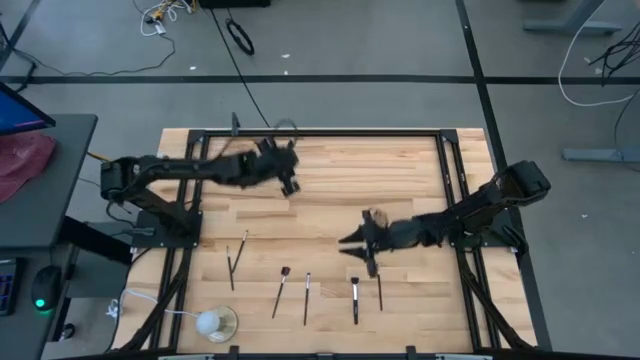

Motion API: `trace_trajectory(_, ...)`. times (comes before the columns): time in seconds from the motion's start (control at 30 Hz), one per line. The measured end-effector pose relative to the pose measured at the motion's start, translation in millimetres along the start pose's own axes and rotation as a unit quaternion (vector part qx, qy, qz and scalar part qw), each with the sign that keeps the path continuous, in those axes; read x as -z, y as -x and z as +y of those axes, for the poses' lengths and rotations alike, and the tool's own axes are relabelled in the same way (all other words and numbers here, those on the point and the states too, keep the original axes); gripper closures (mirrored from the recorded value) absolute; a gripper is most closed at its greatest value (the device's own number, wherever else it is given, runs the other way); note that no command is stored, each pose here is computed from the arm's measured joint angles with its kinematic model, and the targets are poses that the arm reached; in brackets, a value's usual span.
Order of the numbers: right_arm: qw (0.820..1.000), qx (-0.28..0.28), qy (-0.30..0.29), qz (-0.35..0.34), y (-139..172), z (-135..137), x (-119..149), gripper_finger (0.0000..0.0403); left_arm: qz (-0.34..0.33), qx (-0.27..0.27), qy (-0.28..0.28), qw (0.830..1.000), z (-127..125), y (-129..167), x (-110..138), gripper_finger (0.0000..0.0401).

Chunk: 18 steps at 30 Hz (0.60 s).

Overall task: Put items in baskets/containers
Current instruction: Put the eyeshadow brush into the right section of the transparent organizer

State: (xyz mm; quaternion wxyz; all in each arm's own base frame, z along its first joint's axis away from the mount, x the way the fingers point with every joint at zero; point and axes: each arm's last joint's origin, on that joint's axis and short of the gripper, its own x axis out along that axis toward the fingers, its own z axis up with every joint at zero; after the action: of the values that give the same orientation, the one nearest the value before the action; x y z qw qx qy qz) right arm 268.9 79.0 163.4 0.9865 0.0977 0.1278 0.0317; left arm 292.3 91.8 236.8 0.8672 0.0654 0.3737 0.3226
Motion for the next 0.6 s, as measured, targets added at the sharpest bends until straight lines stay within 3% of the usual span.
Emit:
trace_trajectory(0.13,0.988,0.044,0.043,0.142,-4.7,30.0,0.3,0.0269,-0.072,0.058,-0.020,0.996,-49.5,12.2,17.9,0.0289)
trace_trajectory(0.3,0.957,0.092,0.003,0.277,6.4,52.0,-1.1,0.0228,-0.161,0.121,-0.024,0.979,-91.3,32.8,38.3,0.0296)
trace_trajectory(0.4,0.936,0.123,-0.036,0.328,18.3,60.7,4.9,0.0195,-0.209,0.139,-0.027,0.968,-102.3,42.5,42.1,0.0298)
trace_trajectory(0.5,0.912,0.156,-0.067,0.375,34.2,69.3,17.9,0.0174,-0.214,0.141,-0.040,0.966,-105.3,44.7,44.7,0.0298)
trace_trajectory(0.6,0.907,0.184,-0.081,0.371,43.2,81.0,27.9,0.0170,-0.215,0.137,-0.037,0.966,-103.6,43.4,44.0,0.0298)
